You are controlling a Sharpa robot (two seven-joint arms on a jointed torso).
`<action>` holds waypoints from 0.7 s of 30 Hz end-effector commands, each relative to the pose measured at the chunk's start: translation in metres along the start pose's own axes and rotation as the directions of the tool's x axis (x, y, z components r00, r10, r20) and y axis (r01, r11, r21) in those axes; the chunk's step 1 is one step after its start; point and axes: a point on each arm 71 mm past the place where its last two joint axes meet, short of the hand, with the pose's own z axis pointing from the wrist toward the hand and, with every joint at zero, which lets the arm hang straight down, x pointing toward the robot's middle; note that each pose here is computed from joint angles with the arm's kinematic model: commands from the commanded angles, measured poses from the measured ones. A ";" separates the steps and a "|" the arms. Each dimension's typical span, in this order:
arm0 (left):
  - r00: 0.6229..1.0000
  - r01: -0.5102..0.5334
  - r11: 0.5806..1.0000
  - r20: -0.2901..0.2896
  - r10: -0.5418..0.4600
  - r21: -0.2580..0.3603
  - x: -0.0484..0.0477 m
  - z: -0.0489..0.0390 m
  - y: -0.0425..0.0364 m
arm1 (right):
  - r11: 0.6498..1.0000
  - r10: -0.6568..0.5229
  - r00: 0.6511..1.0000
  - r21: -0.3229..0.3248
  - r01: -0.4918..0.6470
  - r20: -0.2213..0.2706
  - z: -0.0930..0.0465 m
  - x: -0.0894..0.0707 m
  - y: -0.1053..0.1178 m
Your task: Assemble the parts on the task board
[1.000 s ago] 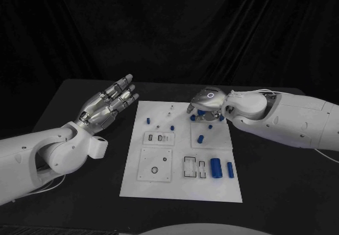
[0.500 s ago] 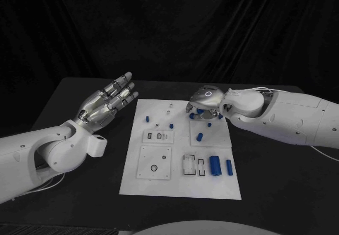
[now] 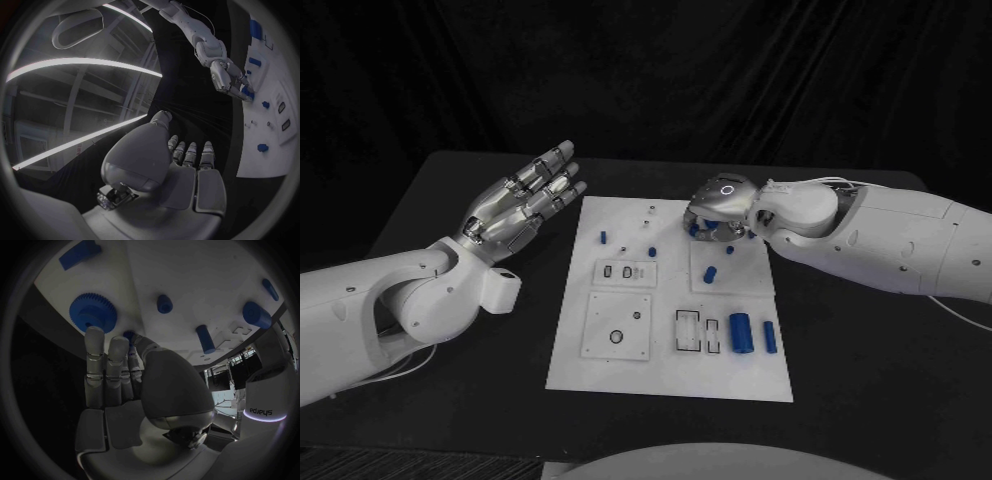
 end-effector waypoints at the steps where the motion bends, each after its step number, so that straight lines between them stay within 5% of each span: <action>1: 1.000 0.014 1.000 -0.028 -0.014 0.000 0.0023 0.0015 -0.0008 | 1.000 0.014 1.000 0.005 -0.014 -0.002 0.000 0.004 0.000; 14: 1.000 0.013 1.000 -0.025 -0.014 -0.013 -0.0008 -0.0003 -0.0006 | 1.000 0.013 0.998 0.004 -0.013 0.056 -0.003 0.005 -0.001; 21: 1.000 0.004 1.000 -0.011 -0.004 -0.010 -0.0048 -0.0020 -0.0014 | 1.000 -0.007 0.995 0.007 0.006 0.101 0.000 -0.020 -0.005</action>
